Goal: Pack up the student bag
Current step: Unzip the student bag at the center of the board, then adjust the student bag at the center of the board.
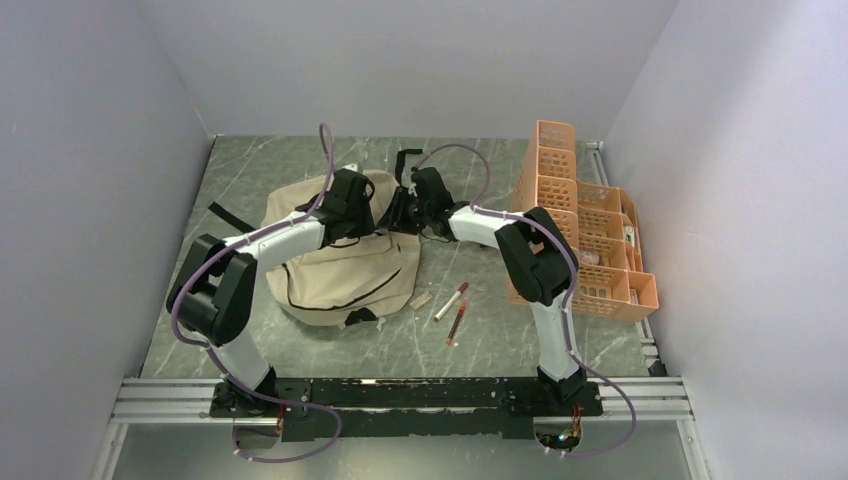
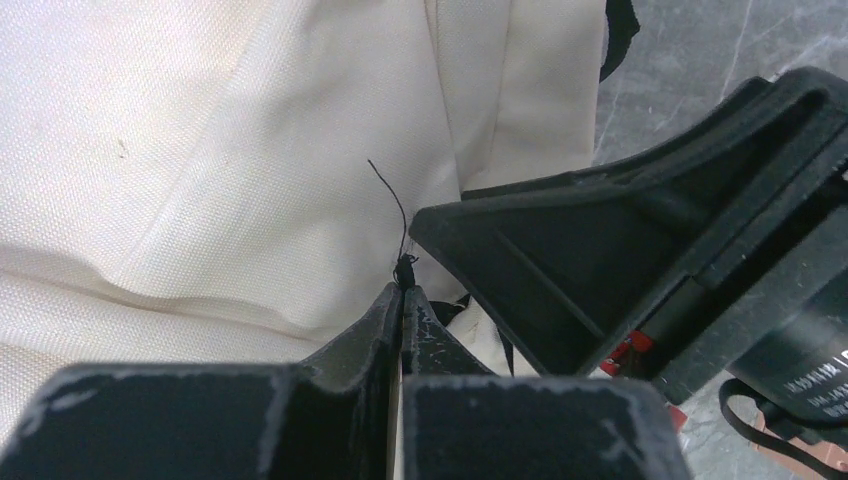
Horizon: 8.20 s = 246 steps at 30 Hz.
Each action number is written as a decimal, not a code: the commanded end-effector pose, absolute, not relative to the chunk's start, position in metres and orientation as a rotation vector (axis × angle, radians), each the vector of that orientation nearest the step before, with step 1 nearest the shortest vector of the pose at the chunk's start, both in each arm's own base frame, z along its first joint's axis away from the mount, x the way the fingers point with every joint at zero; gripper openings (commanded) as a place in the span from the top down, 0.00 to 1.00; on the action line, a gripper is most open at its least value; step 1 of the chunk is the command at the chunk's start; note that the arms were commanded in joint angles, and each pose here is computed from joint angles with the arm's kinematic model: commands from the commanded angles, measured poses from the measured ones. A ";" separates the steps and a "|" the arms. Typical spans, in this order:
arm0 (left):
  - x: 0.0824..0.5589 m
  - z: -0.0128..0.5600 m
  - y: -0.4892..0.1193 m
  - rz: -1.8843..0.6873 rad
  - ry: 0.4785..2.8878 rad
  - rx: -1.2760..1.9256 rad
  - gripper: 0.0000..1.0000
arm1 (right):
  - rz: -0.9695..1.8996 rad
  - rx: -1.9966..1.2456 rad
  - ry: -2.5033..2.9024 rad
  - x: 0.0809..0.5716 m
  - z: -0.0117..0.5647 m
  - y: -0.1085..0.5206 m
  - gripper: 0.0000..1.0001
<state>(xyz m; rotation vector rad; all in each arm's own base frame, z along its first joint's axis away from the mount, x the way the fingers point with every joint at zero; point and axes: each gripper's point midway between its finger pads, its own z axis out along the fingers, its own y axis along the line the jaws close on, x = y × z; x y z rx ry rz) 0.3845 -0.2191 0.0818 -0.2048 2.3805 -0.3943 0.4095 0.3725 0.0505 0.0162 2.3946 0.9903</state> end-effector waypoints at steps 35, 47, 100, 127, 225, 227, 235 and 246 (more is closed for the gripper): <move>0.345 0.102 0.002 0.030 2.380 -0.671 0.95 | 0.934 0.001 2.299 0.423 0.068 0.348 1.00; 0.334 0.115 0.066 0.238 2.305 -0.798 0.95 | 0.949 -0.049 2.292 0.421 0.072 0.350 1.00; 0.360 0.129 -0.093 -0.533 2.269 -0.196 0.56 | 0.752 -0.915 2.169 0.324 0.078 0.463 0.83; 0.333 0.107 -0.134 -0.713 2.228 -0.600 0.38 | 0.776 -0.701 2.221 0.288 0.028 0.438 0.80; 0.363 0.199 -0.152 -0.891 1.998 -0.530 0.89 | 0.370 -1.175 1.189 0.381 0.157 0.435 0.78; 0.362 0.199 -0.153 -0.903 2.000 -0.525 0.78 | 0.387 -1.159 1.179 0.381 0.162 0.436 0.86; 0.362 0.201 -0.156 -0.943 1.990 -0.558 0.39 | 0.434 -1.091 1.125 0.380 0.186 0.439 1.00; 0.361 0.197 -0.166 -1.044 1.978 -0.676 0.19 | 0.516 -1.058 1.102 0.370 0.208 0.443 1.00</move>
